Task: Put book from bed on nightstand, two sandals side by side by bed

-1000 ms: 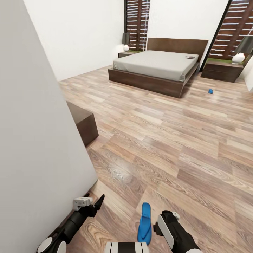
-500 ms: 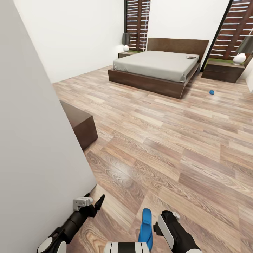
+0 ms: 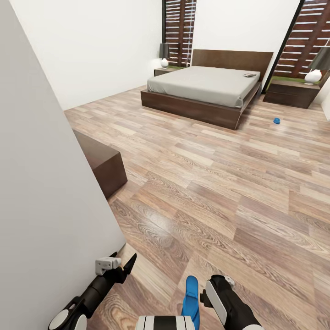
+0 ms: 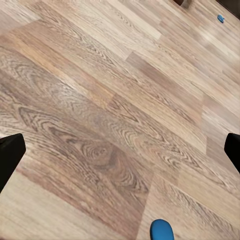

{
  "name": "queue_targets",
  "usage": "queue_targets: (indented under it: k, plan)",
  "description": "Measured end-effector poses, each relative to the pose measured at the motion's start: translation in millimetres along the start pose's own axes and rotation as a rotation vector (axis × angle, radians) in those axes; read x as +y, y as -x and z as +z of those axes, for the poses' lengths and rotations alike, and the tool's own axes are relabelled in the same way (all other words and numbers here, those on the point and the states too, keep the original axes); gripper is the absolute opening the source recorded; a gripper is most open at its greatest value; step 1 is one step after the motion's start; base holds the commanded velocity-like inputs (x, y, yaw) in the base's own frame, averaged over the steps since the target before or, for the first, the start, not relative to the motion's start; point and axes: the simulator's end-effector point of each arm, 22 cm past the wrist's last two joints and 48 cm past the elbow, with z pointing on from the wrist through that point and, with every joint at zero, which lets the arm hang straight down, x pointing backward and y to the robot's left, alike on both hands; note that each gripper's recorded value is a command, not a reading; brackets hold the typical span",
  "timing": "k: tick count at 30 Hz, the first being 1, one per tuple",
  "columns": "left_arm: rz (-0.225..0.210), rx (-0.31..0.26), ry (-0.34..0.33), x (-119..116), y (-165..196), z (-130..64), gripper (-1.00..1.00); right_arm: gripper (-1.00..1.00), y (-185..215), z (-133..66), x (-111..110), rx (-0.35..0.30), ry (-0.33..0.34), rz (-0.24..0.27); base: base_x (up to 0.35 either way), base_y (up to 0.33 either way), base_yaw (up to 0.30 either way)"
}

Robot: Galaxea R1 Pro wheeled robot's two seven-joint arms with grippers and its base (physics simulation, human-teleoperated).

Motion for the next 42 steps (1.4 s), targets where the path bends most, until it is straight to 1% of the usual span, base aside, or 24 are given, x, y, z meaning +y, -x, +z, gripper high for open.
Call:
queue_targets:
  k: [12, 15, 17, 19, 21, 24, 26, 42]
  plan:
    - [0.000, 0.001, 0.000, 0.1, -0.5, 0.0, 1.00, 1.00, -0.5, -0.3, 2.4, 0.000, 0.004, -0.002, 0.001, 0.000, 0.000]
    - [-0.001, 0.001, 0.000, 0.1, -0.6, 0.0, 1.00, 1.00, -0.6, -1.2, 5.7, -0.004, 0.005, -0.019, 0.000, 0.000, 0.000]
    - [-0.001, 0.001, 0.000, 0.1, -0.7, 0.0, 1.00, 1.00, 0.3, -3.1, 12.0, -0.017, 0.004, -0.058, 0.000, 0.000, 0.000]
    - [-0.001, 0.001, 0.000, 0.1, -0.7, 0.0, 1.00, 1.00, 0.5, -4.5, 17.0, -0.024, 0.004, -0.084, 0.000, 0.000, 0.000]
    - [-0.001, 0.001, 0.000, 0.1, -0.7, 0.0, 1.00, 1.00, -0.1, -5.1, 20.0, -0.024, 0.009, -0.090, 0.000, 0.000, 0.000]
    - [-0.001, 0.001, 0.000, 0.2, -0.7, 0.0, 1.00, 1.00, -2.4, -5.7, 25.9, -0.018, 0.027, -0.085, 0.000, 0.000, 0.000]
    - [-0.001, 0.001, 0.000, 0.1, -0.7, 0.0, 1.00, 1.00, -5.3, -6.1, 31.6, -0.007, 0.051, -0.069, 0.000, 0.000, 0.000]
    - [-0.001, 0.001, 0.000, 0.1, -0.7, 0.0, 1.00, 1.00, -6.4, -6.2, 33.6, -0.003, 0.058, -0.063, 0.000, 0.072, 0.000]
